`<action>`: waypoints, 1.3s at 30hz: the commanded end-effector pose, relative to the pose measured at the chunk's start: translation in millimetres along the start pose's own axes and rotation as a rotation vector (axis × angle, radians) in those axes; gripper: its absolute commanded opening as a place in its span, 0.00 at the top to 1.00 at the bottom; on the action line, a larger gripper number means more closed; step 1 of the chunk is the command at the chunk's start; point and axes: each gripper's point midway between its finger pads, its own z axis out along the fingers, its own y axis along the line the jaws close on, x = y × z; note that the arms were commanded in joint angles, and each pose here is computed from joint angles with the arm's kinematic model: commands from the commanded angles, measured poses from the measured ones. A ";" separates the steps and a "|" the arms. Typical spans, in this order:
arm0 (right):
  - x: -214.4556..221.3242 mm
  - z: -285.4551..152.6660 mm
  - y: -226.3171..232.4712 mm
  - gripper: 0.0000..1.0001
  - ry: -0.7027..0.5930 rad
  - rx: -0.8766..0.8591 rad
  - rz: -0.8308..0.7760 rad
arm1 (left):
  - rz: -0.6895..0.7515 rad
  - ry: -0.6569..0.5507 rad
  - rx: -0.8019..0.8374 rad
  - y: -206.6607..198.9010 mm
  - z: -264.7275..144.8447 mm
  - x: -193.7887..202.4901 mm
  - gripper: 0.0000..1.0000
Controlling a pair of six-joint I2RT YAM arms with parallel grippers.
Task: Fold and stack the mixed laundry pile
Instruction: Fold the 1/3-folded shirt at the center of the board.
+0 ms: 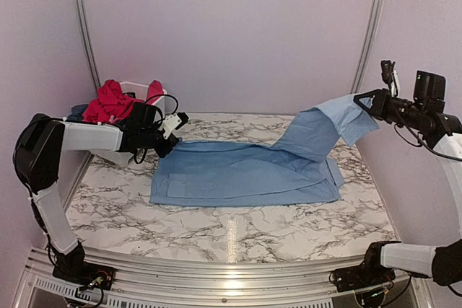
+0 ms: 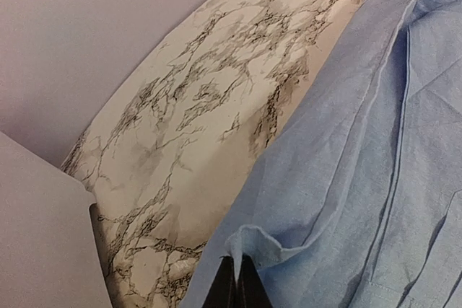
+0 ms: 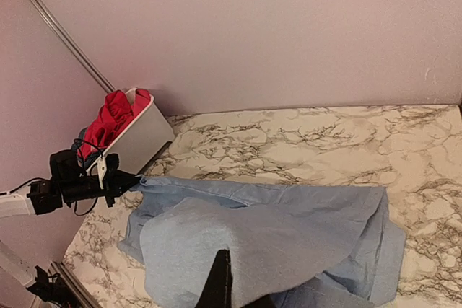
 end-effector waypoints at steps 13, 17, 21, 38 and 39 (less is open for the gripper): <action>60.1 -7.4 -11.8 1.00 0.139 0.042 0.040 | -0.128 -0.148 -0.031 -6.1 -58.6 -35.0 0.55; 66.7 -6.0 -7.1 1.00 0.162 0.001 0.041 | -0.181 -0.123 0.005 -11.3 -56.4 -33.1 0.50; 76.0 0.2 -16.0 1.00 0.177 0.012 0.049 | -0.334 -0.024 -0.056 -1.5 -37.1 -10.5 0.51; 55.2 10.4 -22.5 1.00 0.123 0.022 0.030 | -0.798 0.086 -0.072 -22.3 -32.9 32.9 0.44; 51.1 10.5 -20.3 1.00 0.119 0.016 0.026 | -0.796 0.102 -0.082 -22.0 -31.3 35.3 0.44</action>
